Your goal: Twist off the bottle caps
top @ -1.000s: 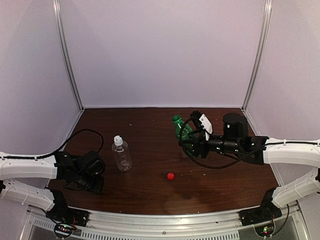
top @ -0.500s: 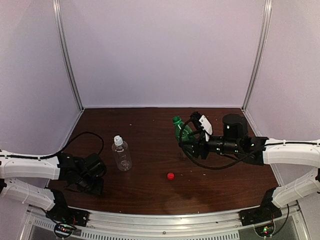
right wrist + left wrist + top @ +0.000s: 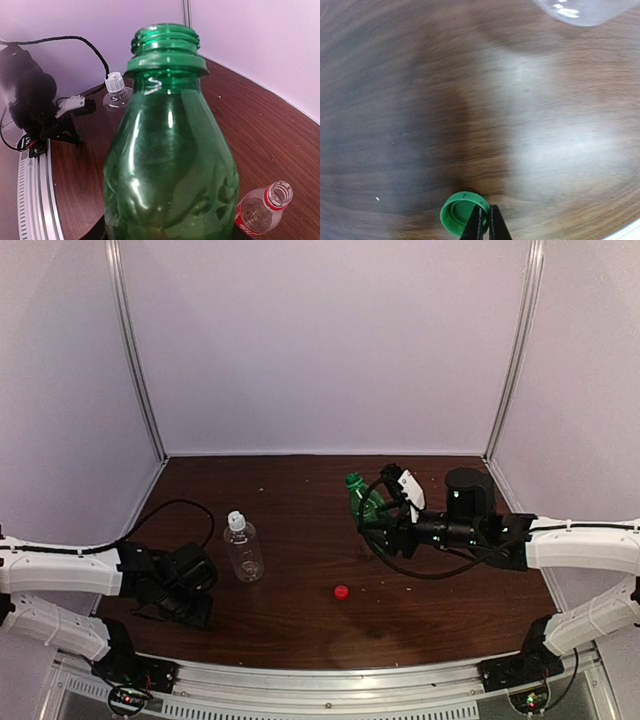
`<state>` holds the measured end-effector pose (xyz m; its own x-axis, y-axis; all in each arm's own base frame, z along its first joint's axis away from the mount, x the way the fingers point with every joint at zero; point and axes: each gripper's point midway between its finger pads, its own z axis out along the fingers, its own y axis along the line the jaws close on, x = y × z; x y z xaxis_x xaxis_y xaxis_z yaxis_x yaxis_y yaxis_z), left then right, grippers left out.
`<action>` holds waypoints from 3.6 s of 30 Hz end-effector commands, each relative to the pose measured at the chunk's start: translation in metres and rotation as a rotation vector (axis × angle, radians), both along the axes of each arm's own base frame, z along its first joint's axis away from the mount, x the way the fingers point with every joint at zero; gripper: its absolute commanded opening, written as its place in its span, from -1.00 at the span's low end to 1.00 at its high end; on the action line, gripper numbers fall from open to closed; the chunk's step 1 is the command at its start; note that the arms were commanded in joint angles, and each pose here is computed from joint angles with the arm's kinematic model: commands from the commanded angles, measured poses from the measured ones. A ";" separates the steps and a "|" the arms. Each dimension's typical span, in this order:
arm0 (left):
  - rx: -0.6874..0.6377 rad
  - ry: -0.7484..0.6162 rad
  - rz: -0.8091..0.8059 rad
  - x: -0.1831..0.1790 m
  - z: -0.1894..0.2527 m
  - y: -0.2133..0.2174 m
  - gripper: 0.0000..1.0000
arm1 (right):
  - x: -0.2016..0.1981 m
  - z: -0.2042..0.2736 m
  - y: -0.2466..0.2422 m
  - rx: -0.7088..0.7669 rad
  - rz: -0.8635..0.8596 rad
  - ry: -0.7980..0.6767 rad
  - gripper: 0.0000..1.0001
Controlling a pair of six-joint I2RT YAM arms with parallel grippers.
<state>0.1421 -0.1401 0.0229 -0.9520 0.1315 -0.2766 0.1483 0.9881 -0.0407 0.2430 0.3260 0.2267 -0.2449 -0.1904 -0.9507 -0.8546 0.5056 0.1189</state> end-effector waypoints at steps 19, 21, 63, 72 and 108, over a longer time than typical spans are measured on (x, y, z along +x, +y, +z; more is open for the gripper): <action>-0.035 -0.287 -0.482 0.025 0.089 -0.157 -1.00 | 0.018 0.017 -0.038 0.046 -0.133 -0.015 0.03; -0.019 -0.289 -0.541 0.028 0.087 -0.171 -1.00 | 0.019 0.017 -0.040 0.049 -0.141 -0.012 0.03; -0.441 -0.312 -0.833 0.077 0.166 -0.265 0.37 | -0.011 0.024 -0.049 0.051 -0.032 -0.036 0.05; -0.818 -0.487 -0.841 0.090 0.285 -0.268 0.62 | -0.028 0.029 -0.025 0.073 0.144 -0.007 0.08; -1.116 -0.267 -0.950 0.082 0.307 -0.320 -0.31 | -0.022 0.037 0.002 0.111 0.235 0.033 0.09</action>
